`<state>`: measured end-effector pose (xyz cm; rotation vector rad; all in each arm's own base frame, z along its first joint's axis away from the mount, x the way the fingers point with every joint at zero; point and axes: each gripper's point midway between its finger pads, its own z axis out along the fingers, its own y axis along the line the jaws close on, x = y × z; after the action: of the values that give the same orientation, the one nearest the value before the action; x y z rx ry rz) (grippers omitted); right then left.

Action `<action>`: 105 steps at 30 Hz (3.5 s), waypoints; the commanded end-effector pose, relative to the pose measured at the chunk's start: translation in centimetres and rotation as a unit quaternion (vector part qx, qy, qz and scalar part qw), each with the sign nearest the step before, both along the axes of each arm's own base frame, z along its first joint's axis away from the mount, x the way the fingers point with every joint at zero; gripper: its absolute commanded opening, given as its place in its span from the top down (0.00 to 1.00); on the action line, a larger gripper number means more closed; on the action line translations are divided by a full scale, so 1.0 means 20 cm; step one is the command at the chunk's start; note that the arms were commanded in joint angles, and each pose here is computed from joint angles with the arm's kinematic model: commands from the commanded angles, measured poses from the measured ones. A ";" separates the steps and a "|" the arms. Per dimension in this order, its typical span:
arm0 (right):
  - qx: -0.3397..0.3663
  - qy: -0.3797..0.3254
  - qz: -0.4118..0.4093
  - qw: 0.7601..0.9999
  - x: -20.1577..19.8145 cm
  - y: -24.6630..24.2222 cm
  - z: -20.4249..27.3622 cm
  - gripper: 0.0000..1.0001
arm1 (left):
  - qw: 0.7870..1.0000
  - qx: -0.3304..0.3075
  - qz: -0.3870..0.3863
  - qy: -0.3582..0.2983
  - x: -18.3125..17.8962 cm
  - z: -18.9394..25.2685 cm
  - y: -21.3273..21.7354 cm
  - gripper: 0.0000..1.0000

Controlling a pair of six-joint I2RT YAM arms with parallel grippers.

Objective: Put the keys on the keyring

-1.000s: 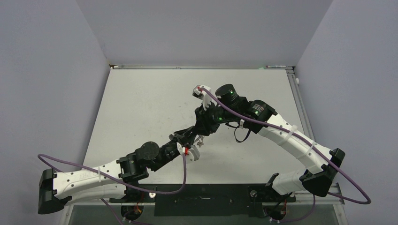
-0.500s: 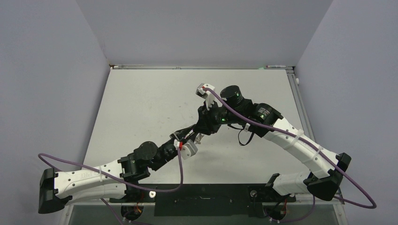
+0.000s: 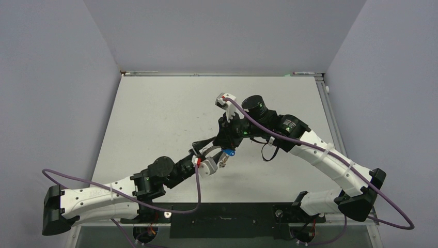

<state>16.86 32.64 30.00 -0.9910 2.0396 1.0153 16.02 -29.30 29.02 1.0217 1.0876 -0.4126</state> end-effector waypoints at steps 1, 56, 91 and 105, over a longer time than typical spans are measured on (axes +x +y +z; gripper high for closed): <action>0.060 -0.071 -0.042 0.995 0.09 0.01 0.21 0.95 | 0.997 -0.010 -0.076 0.011 -0.13 0.03 -0.08 0.40; 0.089 -0.042 -0.226 0.969 0.29 -0.04 0.23 0.95 | 0.945 -0.284 -0.034 0.162 0.10 0.17 -0.05 0.49; 0.121 -0.033 -0.201 0.971 0.21 -0.01 0.30 0.95 | 0.953 -0.275 0.027 0.121 0.21 0.15 0.03 0.59; 0.126 -0.027 -0.194 0.973 0.19 0.02 0.29 0.95 | 0.954 -0.281 0.018 0.108 0.20 0.19 0.03 0.67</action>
<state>21.29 32.42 32.34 -0.4817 2.0084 0.8923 19.87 -29.34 30.41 0.5087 1.1617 -0.7586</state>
